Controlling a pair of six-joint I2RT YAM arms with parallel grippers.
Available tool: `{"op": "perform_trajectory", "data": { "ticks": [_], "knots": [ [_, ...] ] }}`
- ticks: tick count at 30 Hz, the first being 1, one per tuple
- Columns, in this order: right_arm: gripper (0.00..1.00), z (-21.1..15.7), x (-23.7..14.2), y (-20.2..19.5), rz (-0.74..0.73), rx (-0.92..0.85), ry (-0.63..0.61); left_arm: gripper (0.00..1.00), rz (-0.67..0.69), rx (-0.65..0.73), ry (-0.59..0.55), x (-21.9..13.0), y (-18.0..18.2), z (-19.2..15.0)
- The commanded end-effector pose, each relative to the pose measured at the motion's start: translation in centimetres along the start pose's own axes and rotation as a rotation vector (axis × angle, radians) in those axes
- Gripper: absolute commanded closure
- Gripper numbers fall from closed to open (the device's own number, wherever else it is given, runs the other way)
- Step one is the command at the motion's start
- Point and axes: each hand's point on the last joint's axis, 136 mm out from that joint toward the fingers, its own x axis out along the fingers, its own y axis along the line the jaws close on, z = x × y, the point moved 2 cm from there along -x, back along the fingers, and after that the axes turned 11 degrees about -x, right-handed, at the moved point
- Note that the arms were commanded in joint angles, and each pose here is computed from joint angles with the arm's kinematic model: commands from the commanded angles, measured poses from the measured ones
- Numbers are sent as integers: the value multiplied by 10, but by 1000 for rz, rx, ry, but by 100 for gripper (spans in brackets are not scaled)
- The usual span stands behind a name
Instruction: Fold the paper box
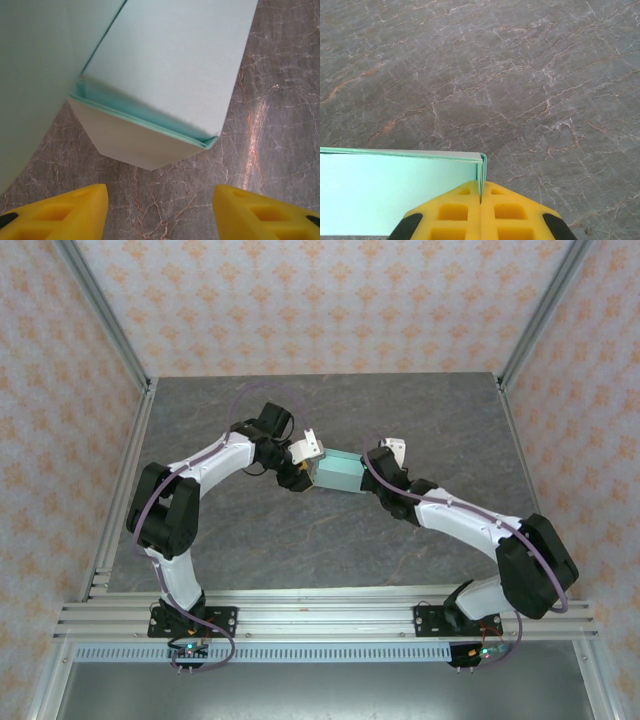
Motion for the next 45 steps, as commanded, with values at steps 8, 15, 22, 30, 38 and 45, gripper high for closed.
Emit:
{"op": "perform_trajectory", "data": {
  "ticks": [8, 15, 22, 30, 38, 45],
  "knots": [
    [100, -8, -1, -5, -41, -67, 89, 39, 29, -54, -82, -31, 3, 5],
    [100, -7, 0, -2, -35, -76, 97, 38, 87, -63, -201, -52, 4, 25],
    [100, -6, -1, -3, -39, -78, 93, 44, 77, -53, -161, -47, 13, 43],
    [100, -5, -3, -5, -46, -84, 91, 63, 39, -1, -129, -37, 4, 54],
    [100, -8, -2, -4, -43, -82, 101, 83, 35, 21, -117, -32, -2, 63],
    [100, -7, -4, -1, -35, -86, 99, 93, 126, -65, -107, -26, 3, 69]
  ]
}}
